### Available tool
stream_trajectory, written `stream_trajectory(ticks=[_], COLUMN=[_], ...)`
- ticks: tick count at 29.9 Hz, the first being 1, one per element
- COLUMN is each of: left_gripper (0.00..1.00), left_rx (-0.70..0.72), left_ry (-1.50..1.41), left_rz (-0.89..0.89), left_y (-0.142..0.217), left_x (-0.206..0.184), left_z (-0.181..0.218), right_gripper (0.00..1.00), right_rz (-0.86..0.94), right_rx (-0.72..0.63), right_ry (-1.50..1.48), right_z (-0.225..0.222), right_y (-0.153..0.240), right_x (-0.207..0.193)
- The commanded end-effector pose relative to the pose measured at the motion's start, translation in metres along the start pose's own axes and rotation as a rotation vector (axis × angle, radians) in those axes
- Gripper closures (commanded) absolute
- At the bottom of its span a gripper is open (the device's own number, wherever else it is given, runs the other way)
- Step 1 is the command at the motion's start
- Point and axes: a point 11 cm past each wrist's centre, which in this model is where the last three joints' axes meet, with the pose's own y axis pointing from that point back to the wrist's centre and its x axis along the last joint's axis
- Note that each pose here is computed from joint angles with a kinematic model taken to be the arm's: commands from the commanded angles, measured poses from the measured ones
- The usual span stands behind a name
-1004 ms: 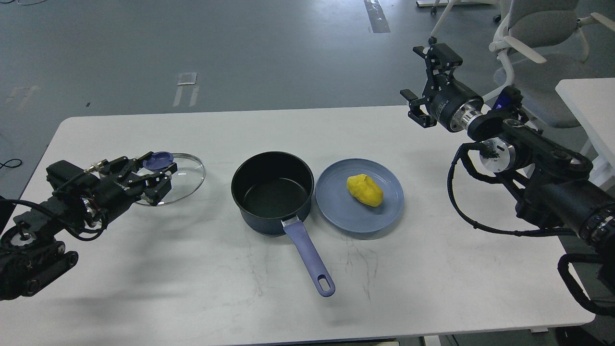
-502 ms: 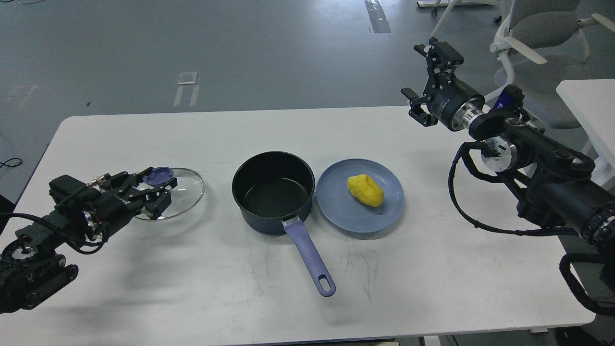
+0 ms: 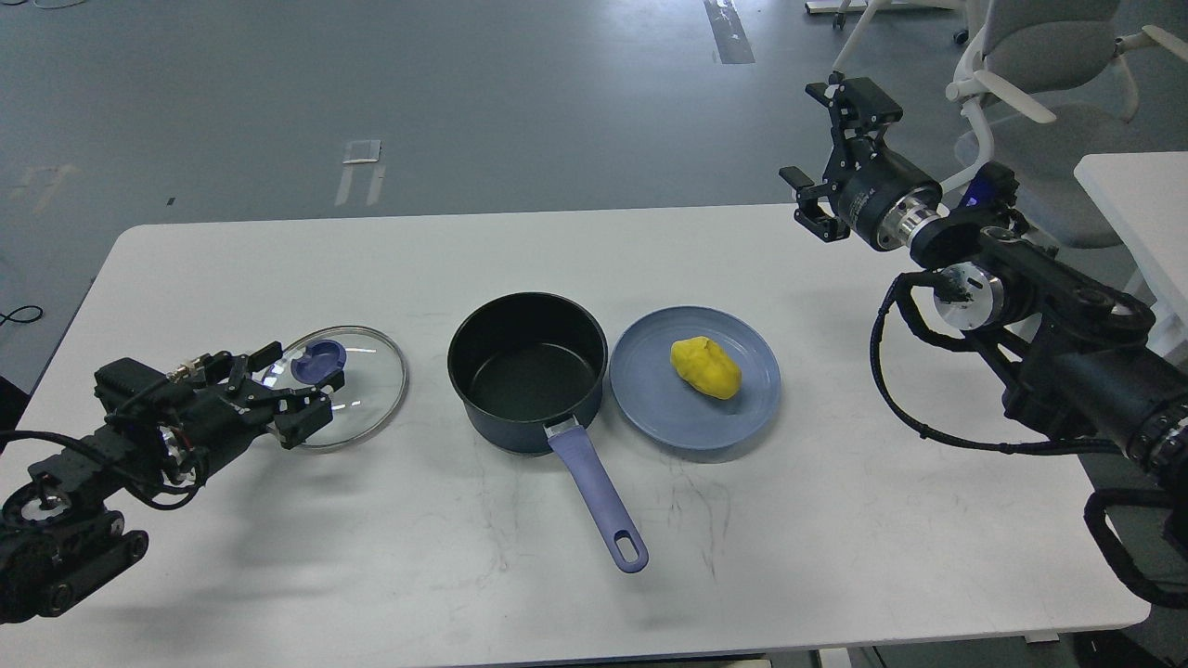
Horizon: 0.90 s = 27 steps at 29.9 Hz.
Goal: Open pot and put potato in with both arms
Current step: 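Lower the lid onto the table and open the left gripper, then raise the left gripper away from the lid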
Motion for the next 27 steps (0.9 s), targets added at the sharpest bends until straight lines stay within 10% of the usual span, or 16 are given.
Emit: stream_trajectory(ticks=[1,27], left_gripper=[0.04,0.02], left_rx=[0.0,0.019], left_ry=[0.001,0.839], left_rz=[0.005,0.403], left_y=[-0.001,0.014], left_x=[0.002,0.232], left_z=[0.0,-0.06], right_gripper=[0.0,0.0], right_rz=[0.004,-0.01], right_rx=[0.002,0.014], right_ry=[0.0,0.003], right_z=[-0.001,-0.006], right_y=[0.0,-0.002], right_x=[0.001,-0.003])
